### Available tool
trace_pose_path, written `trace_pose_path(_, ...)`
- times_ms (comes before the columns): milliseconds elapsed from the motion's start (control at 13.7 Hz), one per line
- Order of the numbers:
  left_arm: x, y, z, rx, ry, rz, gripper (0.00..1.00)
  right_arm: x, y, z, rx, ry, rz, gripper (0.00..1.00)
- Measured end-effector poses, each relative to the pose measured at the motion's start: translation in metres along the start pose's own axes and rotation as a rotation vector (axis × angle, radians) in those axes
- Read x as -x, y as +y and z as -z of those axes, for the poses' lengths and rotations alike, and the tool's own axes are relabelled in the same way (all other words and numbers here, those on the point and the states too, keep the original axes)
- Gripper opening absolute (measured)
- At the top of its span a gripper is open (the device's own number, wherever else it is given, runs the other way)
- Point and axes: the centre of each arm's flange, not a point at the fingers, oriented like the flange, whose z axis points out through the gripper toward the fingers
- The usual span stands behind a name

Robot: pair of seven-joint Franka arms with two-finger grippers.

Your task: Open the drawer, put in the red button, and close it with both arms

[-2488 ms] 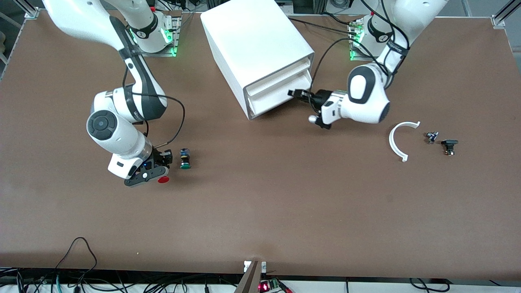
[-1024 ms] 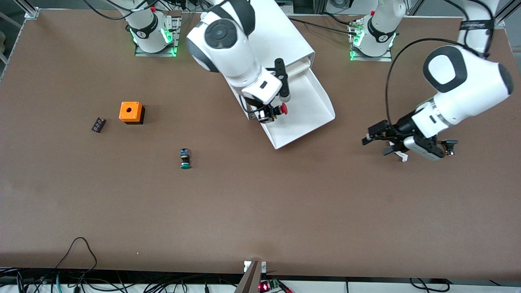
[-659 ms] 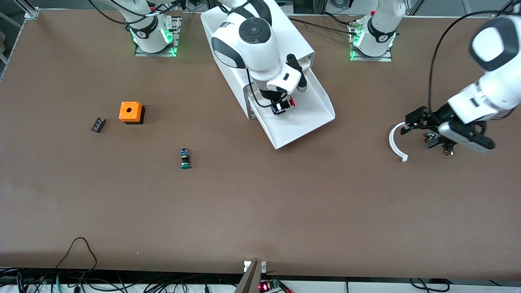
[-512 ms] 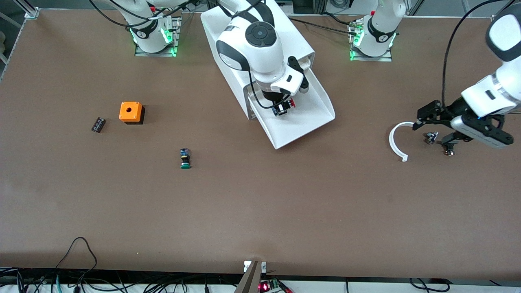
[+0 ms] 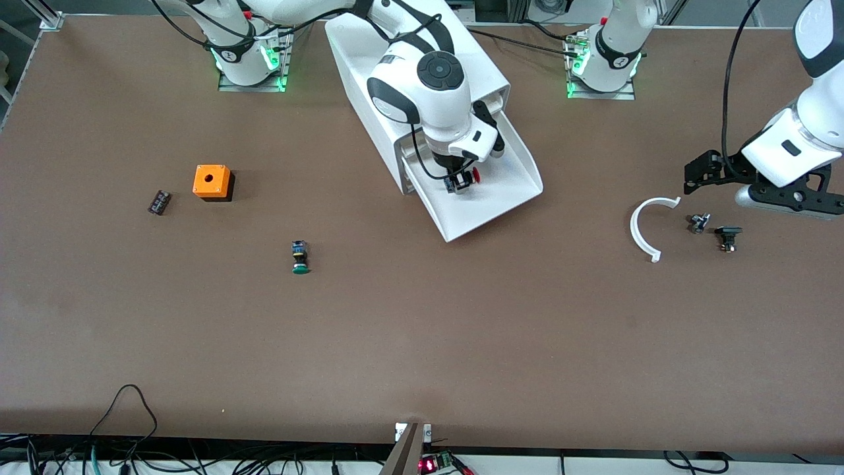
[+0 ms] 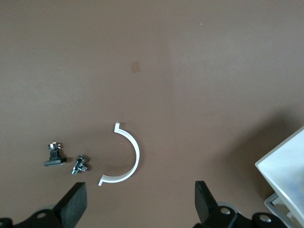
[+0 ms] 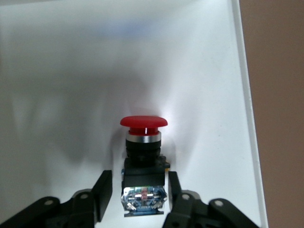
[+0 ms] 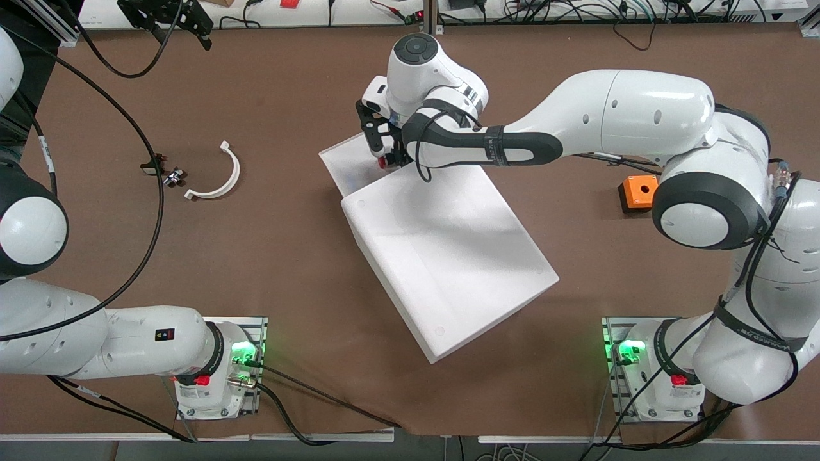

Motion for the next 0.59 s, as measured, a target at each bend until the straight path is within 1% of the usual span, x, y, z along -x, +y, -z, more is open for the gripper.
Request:
trace_pose_path(73, 0.000, -0.001, 0.000, 0.000, -0.001, 0.023, 1.00, 0.000, 0.001, 0.002, 0.003, 0.002, -0.036, 0.72)
trace_pose_path(146, 0.000, -0.002, 0.000, 0.000, -0.003, 0.039, 1.00, -0.001, 0.003, 0.006, 0.012, 0.008, -0.082, 0.81)
trace_pose_path(220, 0.001, -0.003, 0.000, 0.000, -0.003, 0.052, 1.00, -0.003, 0.007, 0.015, 0.026, 0.020, -0.130, 0.93)
trace_pose_path(293, 0.001, -0.004, 0.000, 0.000, -0.003, 0.058, 1.00, -0.004, 0.013, 0.028, 0.049, 0.037, -0.174, 0.99)
trace_pose_path(439, 0.001, -0.004, 0.000, 0.000, -0.002, 0.063, 1.00, 0.000, 0.030, 0.068, 0.107, 0.076, -0.245, 1.00)
trace_pose_path(512, 0.001, -0.004, 0.001, 0.000, -0.002, 0.064, 1.00, 0.008, 0.040, 0.091, 0.127, 0.108, -0.294, 1.00)
trace_pose_path(585, 0.000, -0.004, 0.001, 0.000, -0.002, 0.064, 1.00, 0.021, 0.049, 0.113, 0.129, 0.150, -0.349, 1.00)
